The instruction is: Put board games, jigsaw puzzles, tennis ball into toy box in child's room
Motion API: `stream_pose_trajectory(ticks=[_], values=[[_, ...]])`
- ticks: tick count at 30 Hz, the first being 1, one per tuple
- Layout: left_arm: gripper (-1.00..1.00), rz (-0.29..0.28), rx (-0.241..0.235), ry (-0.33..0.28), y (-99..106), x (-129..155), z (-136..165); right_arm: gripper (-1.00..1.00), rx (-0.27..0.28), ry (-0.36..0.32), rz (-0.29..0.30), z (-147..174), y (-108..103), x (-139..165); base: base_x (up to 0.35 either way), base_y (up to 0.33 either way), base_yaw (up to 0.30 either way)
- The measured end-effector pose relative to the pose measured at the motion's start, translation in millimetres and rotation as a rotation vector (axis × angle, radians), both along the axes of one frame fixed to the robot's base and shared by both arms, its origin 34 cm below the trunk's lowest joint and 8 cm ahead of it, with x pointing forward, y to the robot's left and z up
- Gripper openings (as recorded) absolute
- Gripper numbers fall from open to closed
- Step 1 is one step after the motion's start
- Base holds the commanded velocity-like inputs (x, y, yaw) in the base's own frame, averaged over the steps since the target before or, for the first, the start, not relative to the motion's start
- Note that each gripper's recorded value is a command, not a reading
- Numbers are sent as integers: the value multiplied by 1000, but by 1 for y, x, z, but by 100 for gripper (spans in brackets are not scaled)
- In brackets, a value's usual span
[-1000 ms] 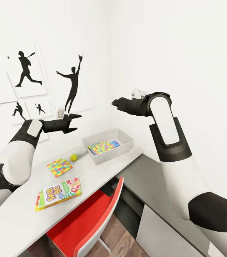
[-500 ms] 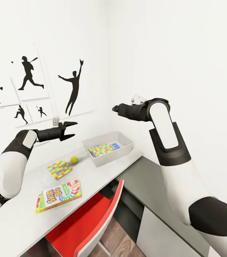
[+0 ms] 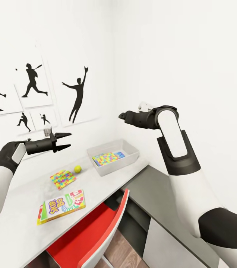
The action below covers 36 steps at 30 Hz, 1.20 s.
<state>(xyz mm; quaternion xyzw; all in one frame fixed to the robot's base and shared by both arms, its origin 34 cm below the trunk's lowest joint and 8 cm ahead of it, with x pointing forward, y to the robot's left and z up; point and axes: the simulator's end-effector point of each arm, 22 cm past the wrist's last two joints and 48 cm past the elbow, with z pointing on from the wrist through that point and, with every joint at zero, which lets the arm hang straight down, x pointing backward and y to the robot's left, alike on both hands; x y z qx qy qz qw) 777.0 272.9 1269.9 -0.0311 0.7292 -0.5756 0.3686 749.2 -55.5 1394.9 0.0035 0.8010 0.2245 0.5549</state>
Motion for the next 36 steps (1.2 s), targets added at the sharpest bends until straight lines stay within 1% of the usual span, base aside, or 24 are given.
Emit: stream_pose_trajectory(ticks=[6,10,13,19,29,36], values=[[100,-11,-17,6,4,-11,-8,100,-5,-6,2,3,-1,-4,0,0,3],[100,-14,-12,13,4,-15,-13,100,-8,-6,0,3,-1,-6,-31,0,21],[100,-15,-9,17,4,-16,-16,100,-8,-5,-3,3,-1,-5,-204,0,6],[100,-17,-9,15,4,-17,-15,100,-7,-7,-8,4,-2,-6,-215,0,2],[100,-17,-6,8,4,-20,-11,100,-1,-11,-9,7,-1,-9,-32,2,22],[100,-18,-6,8,3,-20,-11,100,5,-4,-4,5,4,-9,-157,114,188]])
